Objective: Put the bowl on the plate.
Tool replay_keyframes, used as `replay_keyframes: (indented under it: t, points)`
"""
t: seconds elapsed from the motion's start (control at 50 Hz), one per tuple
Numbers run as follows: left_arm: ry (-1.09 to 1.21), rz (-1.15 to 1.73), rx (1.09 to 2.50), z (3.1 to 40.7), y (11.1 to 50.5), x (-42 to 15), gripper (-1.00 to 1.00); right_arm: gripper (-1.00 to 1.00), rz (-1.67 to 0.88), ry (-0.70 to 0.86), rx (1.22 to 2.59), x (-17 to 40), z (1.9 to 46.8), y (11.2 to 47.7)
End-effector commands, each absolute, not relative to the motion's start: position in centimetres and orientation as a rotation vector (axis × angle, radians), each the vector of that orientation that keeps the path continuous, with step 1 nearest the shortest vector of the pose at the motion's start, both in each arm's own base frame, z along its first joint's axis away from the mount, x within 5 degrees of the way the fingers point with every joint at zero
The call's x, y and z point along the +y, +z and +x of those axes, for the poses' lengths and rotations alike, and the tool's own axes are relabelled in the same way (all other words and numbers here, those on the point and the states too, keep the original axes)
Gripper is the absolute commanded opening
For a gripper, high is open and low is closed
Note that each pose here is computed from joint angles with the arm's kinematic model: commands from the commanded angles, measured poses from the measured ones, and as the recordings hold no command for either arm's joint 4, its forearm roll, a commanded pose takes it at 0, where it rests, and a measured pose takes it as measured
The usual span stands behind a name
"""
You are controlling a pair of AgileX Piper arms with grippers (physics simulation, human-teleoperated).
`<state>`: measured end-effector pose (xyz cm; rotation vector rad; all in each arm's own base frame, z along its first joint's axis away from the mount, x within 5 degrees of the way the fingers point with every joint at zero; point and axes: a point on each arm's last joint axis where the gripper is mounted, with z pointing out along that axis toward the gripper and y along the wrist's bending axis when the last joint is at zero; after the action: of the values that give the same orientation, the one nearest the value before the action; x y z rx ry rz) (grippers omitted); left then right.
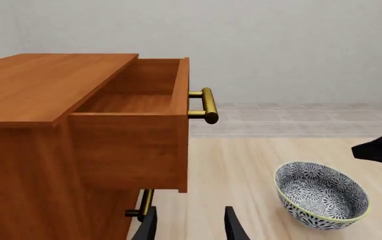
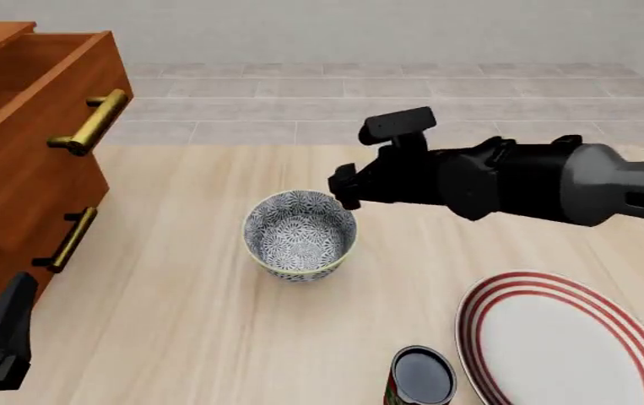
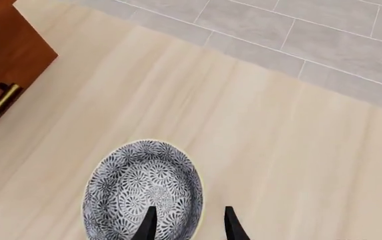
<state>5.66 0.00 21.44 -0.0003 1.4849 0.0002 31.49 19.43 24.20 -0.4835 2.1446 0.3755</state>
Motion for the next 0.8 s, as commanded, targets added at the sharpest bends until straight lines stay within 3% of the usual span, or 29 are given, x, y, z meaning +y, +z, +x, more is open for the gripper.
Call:
replay_keyframes:
  t: [0.02, 0.44, 0.8]
  points:
    - [0.000, 0.000, 1.485, 5.7, 21.4, 0.0, 1.00, 1.00, -0.477, 0.371, 2.226, 20.7, 33.1, 22.1]
    - [0.000, 0.000, 1.485, 5.7, 21.4, 0.0, 1.00, 1.00, -0.465, 0.376, 2.307, 21.9, 33.8, 18.3]
    - [0.000, 0.000, 1.485, 5.7, 21.4, 0.0, 1.00, 1.00, -0.464, 0.341, 2.335, 21.3, 34.8, 17.2]
